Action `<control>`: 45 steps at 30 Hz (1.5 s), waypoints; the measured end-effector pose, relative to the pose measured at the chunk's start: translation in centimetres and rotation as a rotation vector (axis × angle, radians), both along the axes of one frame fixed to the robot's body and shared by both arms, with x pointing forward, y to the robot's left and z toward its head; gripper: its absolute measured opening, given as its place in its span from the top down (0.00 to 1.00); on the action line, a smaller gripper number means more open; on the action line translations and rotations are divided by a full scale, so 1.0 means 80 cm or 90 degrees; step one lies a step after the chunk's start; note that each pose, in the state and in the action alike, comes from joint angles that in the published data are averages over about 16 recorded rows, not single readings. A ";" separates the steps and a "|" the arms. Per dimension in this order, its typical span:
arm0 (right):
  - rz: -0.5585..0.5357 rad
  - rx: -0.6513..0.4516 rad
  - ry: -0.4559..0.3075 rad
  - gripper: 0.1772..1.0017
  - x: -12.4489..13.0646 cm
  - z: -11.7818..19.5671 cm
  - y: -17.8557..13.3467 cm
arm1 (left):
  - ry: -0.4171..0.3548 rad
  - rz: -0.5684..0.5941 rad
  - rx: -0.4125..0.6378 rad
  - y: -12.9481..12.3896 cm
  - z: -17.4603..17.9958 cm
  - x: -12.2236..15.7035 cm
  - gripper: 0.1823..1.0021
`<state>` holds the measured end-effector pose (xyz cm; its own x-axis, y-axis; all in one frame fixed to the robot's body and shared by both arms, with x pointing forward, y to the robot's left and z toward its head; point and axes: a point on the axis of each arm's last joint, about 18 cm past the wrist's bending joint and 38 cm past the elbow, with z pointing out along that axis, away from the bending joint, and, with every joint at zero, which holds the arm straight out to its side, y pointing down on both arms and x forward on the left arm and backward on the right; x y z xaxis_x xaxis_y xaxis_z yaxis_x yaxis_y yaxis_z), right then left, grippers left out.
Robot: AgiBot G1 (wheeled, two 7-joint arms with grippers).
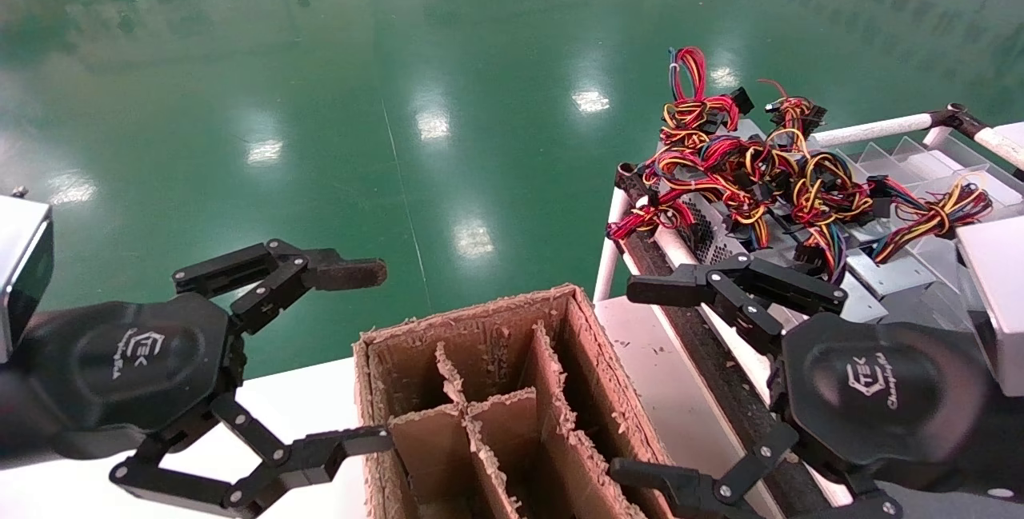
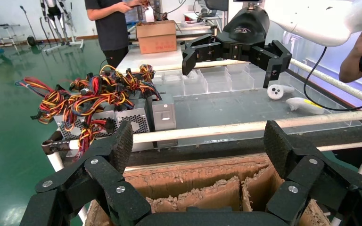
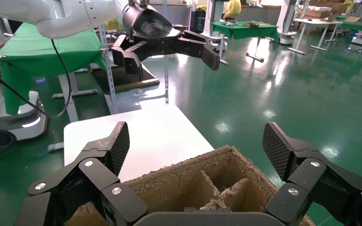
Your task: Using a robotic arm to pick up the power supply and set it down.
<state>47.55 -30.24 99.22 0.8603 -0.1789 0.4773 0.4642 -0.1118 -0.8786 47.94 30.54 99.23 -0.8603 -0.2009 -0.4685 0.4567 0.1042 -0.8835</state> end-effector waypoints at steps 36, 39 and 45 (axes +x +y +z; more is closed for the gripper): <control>-0.001 0.000 -0.001 0.00 0.001 0.000 -0.001 | 0.000 0.000 0.000 0.000 0.000 0.000 0.00; -0.001 0.000 -0.001 0.00 0.001 0.000 -0.001 | 0.000 0.000 0.000 0.000 0.000 0.000 0.00; -0.001 0.000 -0.001 0.00 0.001 0.000 -0.001 | 0.000 0.000 0.000 0.000 0.000 0.000 0.00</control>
